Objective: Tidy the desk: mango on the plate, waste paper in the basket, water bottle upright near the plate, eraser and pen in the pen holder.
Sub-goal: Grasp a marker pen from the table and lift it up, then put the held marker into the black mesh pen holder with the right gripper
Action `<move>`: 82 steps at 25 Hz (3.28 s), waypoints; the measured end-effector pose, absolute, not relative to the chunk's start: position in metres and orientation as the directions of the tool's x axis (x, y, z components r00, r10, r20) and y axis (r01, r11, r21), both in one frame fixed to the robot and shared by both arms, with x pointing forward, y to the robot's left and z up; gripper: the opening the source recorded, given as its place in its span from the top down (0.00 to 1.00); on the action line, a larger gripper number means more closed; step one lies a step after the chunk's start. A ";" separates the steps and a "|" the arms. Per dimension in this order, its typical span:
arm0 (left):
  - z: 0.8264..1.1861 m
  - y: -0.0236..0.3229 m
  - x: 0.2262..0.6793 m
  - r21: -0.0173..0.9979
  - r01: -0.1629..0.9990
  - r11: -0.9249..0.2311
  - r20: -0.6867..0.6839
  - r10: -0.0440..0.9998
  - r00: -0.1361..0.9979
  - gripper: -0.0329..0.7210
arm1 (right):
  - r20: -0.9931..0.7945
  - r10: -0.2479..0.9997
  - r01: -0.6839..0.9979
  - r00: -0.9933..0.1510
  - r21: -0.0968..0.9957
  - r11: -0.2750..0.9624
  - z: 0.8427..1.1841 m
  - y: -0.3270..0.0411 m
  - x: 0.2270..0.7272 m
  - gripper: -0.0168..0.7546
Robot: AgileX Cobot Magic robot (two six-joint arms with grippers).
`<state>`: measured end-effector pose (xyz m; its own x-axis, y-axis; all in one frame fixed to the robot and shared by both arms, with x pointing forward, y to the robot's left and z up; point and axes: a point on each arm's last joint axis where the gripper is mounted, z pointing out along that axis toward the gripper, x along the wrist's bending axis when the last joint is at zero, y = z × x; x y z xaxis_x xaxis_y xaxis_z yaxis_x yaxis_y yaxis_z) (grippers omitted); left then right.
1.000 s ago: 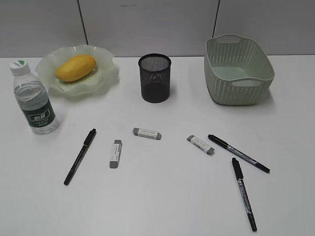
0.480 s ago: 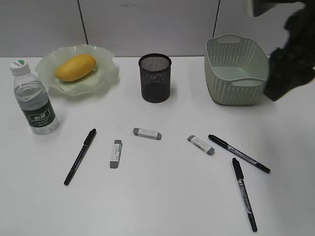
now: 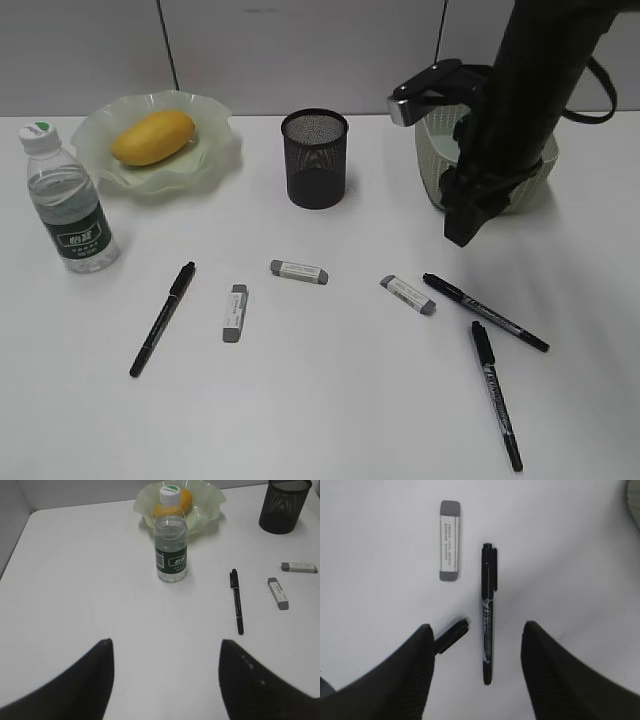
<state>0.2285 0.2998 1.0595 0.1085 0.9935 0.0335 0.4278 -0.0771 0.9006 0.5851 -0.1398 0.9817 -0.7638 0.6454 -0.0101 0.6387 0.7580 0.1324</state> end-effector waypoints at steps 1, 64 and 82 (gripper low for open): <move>1.059 0.300 0.228 0.901 0.428 -0.077 0.033 0.994 0.109 0.30 | -0.009 0.640 0.634 -0.768 0.128 0.763 0.975 -0.140 0.585 0.40; 1.059 0.300 0.229 0.900 0.428 -0.079 0.035 0.993 0.109 0.30 | 0.004 0.834 0.488 -0.552 0.812 0.319 1.065 -0.121 0.626 0.80; 1.059 0.300 0.229 0.900 0.428 -0.079 0.035 0.993 0.109 0.30 | -0.068 0.904 0.194 -0.423 0.967 0.163 0.993 -0.062 0.688 0.80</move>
